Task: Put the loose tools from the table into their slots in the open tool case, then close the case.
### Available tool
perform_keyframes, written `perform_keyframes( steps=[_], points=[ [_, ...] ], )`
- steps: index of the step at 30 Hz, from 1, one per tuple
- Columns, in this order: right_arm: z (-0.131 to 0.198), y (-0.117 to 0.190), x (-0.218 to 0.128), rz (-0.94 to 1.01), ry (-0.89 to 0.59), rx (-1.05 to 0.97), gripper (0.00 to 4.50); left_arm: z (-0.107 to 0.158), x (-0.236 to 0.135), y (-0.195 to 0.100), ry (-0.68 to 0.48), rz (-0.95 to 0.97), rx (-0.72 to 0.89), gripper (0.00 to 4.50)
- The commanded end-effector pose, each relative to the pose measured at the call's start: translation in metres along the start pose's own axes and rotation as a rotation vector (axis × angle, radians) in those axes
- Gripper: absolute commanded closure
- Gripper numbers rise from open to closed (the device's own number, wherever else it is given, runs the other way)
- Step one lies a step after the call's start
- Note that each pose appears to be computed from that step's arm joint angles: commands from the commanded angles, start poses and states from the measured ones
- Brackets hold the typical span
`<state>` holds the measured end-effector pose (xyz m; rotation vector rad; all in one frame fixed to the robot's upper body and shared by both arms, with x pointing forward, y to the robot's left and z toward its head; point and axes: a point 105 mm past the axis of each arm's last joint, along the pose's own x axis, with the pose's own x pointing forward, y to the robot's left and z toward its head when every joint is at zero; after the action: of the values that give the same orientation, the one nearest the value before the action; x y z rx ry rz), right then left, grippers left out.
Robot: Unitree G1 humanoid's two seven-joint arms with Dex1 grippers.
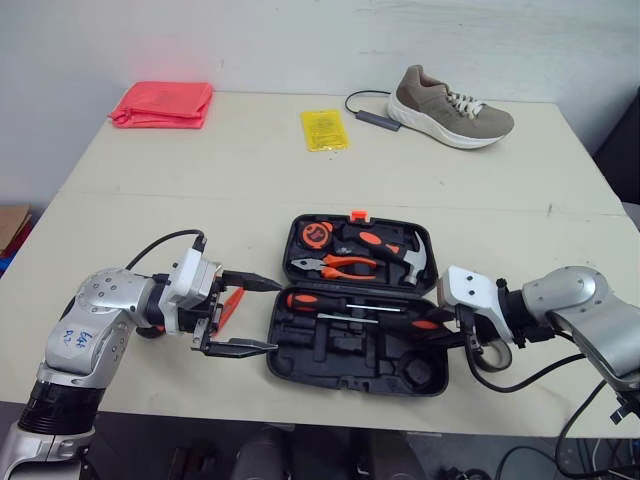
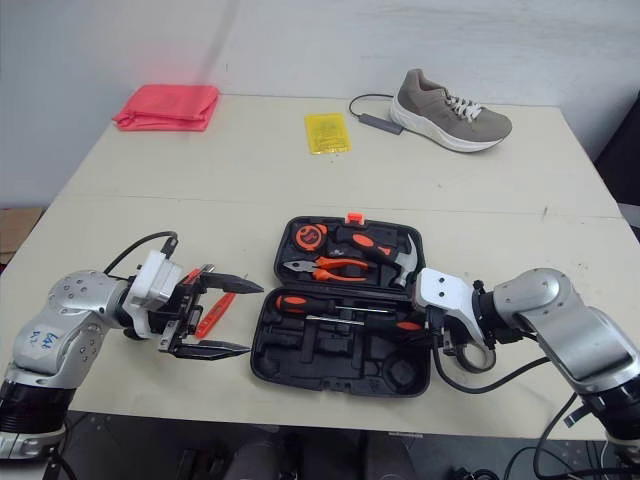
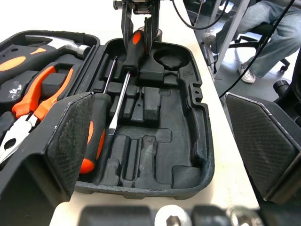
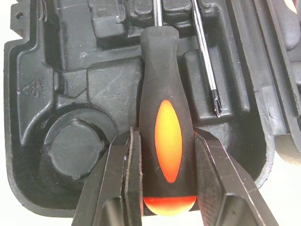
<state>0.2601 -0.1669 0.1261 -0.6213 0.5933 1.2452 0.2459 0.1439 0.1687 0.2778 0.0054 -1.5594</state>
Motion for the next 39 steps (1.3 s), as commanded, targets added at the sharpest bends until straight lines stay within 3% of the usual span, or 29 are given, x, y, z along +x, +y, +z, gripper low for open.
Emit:
perform_keyframes(
  steps=[1,2,15,21,28,31,35,39],
  points=[
    [0.001,0.0,0.0,-0.002,0.007,-0.03,2.09,0.007,-0.002,0.001,0.0,0.004,0.044,0.0],
    [0.001,0.001,-0.002,0.006,0.017,-0.033,1.67,0.007,-0.002,0.001,0.001,0.006,0.044,0.0],
    [0.019,-0.005,-0.05,-0.028,0.023,-0.07,1.67,0.006,-0.004,0.002,0.005,0.007,0.047,0.0],
    [0.047,-0.007,-0.06,-0.107,-0.306,-0.109,1.67,0.006,-0.005,0.003,0.003,0.008,0.051,0.0],
    [0.058,0.007,-0.026,-0.138,-0.546,-0.149,1.67,0.006,-0.001,0.004,-0.006,0.004,0.057,0.0],
    [0.054,0.016,-0.004,-0.113,-0.553,-0.209,2.49,0.007,0.0,0.006,-0.007,0.002,0.06,0.0],
    [0.052,0.01,0.006,-0.137,-0.592,-0.218,4.46,0.007,0.001,0.006,-0.008,0.002,0.061,0.0],
    [0.048,0.005,0.014,-0.136,-0.596,-0.23,4.46,0.007,0.0,0.005,-0.006,0.002,0.06,0.0]
  ],
)
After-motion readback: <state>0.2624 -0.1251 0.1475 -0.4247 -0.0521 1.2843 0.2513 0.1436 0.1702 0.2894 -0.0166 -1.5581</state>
